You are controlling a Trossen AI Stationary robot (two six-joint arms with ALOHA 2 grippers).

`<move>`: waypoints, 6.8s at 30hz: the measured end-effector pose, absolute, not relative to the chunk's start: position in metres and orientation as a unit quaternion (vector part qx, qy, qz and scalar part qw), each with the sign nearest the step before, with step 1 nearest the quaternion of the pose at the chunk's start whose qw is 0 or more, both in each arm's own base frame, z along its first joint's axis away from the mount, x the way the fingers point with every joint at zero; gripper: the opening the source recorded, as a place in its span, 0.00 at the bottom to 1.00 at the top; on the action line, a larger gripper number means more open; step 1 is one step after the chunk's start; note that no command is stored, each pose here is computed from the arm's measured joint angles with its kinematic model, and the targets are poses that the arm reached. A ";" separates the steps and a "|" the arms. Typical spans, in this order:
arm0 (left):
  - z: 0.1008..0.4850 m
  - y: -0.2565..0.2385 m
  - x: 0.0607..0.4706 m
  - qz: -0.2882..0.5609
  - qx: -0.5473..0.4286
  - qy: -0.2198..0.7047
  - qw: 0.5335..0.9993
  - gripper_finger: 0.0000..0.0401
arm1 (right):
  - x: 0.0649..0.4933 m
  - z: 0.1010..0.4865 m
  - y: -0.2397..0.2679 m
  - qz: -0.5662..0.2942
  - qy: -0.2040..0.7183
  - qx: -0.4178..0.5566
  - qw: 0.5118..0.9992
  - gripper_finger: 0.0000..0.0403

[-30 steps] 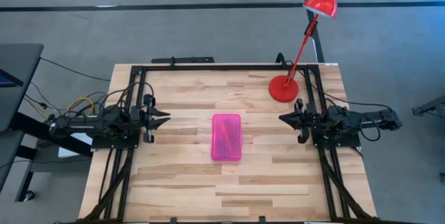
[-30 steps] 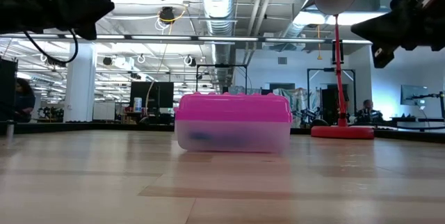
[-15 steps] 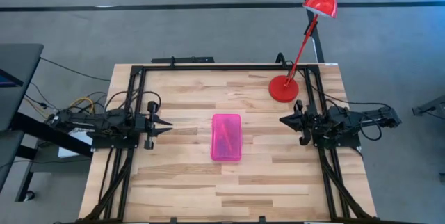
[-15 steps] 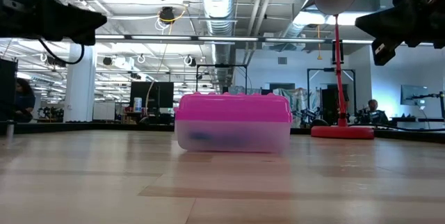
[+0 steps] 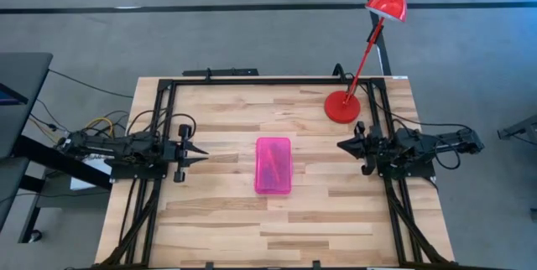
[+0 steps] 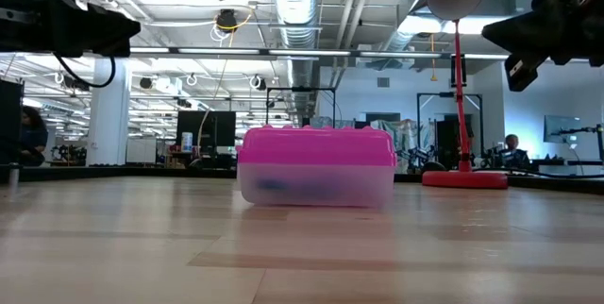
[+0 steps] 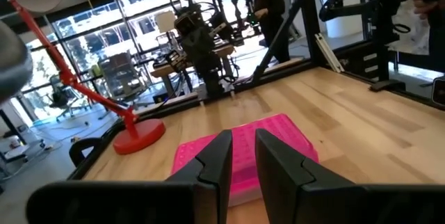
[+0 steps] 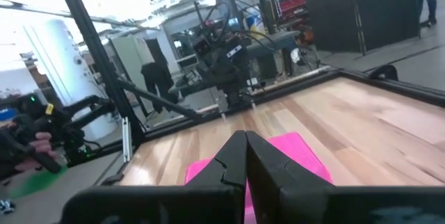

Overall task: Pick & place school supplies into a supply box
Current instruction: Return to Home Position

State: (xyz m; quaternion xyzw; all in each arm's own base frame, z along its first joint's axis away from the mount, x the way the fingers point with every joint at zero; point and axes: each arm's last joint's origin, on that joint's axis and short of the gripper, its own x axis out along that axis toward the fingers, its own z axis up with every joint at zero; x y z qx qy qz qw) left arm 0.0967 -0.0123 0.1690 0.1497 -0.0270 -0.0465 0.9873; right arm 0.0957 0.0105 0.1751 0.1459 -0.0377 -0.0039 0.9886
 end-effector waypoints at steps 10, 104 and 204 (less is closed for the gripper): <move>0.169 -0.013 0.097 -0.065 0.098 -0.024 0.993 0.15 | 0.096 0.171 0.011 -0.007 -0.016 0.139 0.990 0.00; 0.169 -0.013 0.097 -0.061 0.053 -0.021 0.996 0.15 | 0.099 0.167 0.012 -0.007 0.011 0.059 0.998 0.00; 0.169 -0.013 0.097 -0.061 0.053 -0.021 0.997 0.15 | 0.099 0.166 0.012 -0.008 0.012 0.059 0.998 0.00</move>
